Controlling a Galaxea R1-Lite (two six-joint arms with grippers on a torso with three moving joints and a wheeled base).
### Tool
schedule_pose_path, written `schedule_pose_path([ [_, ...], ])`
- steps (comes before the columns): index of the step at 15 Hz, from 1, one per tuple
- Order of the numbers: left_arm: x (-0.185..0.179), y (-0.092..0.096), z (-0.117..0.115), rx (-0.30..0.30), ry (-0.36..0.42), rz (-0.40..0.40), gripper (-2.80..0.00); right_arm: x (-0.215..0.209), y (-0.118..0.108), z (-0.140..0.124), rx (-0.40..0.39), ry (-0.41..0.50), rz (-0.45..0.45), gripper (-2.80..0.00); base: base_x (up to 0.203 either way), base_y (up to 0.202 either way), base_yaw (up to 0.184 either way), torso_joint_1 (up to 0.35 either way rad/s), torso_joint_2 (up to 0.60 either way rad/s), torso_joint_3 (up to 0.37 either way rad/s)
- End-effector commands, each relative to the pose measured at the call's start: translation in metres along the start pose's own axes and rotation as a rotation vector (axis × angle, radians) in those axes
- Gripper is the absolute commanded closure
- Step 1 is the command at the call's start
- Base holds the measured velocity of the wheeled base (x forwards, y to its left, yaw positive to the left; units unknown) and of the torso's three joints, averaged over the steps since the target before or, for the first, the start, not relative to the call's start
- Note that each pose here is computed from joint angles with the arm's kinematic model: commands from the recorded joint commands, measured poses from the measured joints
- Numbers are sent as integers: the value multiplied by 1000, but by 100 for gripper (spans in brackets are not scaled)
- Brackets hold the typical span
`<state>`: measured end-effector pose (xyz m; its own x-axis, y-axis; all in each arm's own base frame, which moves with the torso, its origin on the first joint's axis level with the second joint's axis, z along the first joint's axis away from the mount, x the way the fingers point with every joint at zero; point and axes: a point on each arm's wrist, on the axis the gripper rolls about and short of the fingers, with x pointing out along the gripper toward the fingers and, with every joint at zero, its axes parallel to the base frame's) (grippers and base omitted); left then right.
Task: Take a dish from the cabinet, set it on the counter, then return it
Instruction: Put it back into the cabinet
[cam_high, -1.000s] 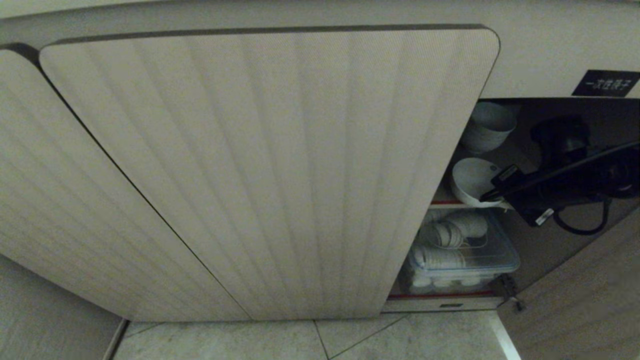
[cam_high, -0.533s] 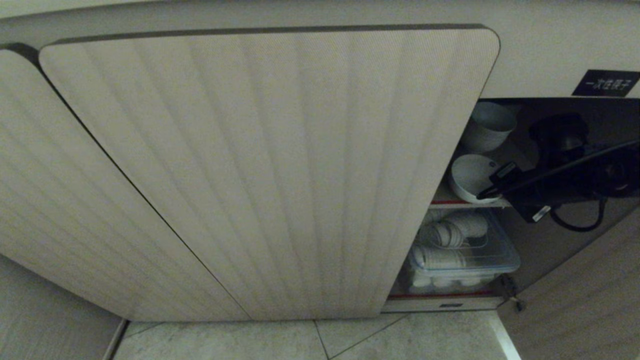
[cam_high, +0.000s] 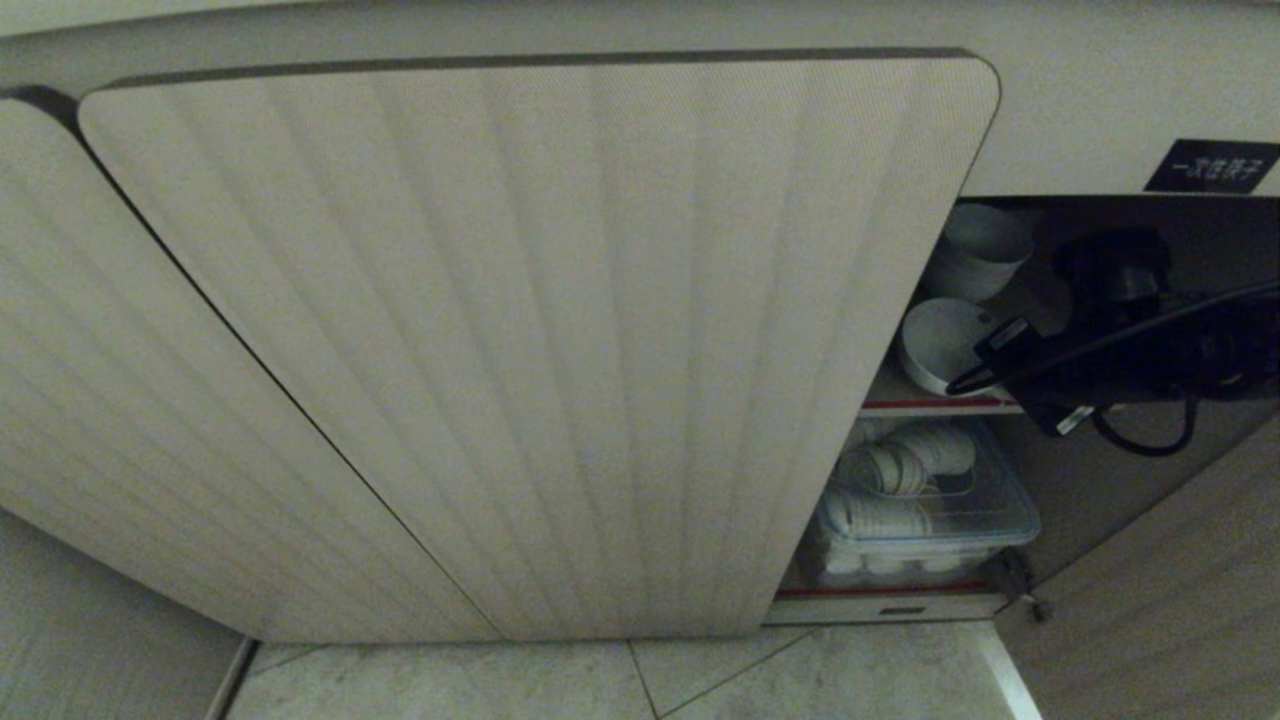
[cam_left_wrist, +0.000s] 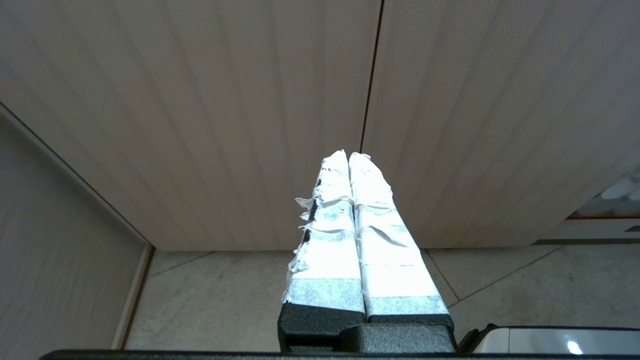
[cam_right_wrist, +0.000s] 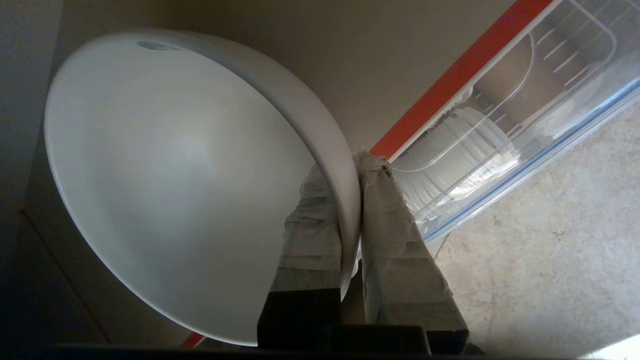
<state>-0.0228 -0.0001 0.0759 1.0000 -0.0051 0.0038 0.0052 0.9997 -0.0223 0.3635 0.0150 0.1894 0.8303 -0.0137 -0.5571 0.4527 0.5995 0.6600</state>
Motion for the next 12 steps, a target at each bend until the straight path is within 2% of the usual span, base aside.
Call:
schedule_pose_path([
  [1,0,0,0,-1,-1,0,0,1,0,0,6,0,0,0,0,0,0,0,0,0],
  [12,0,0,0,-1,-1,0,0,6,1,0,8,1,13,0,0,0,0,0,0,0],
])
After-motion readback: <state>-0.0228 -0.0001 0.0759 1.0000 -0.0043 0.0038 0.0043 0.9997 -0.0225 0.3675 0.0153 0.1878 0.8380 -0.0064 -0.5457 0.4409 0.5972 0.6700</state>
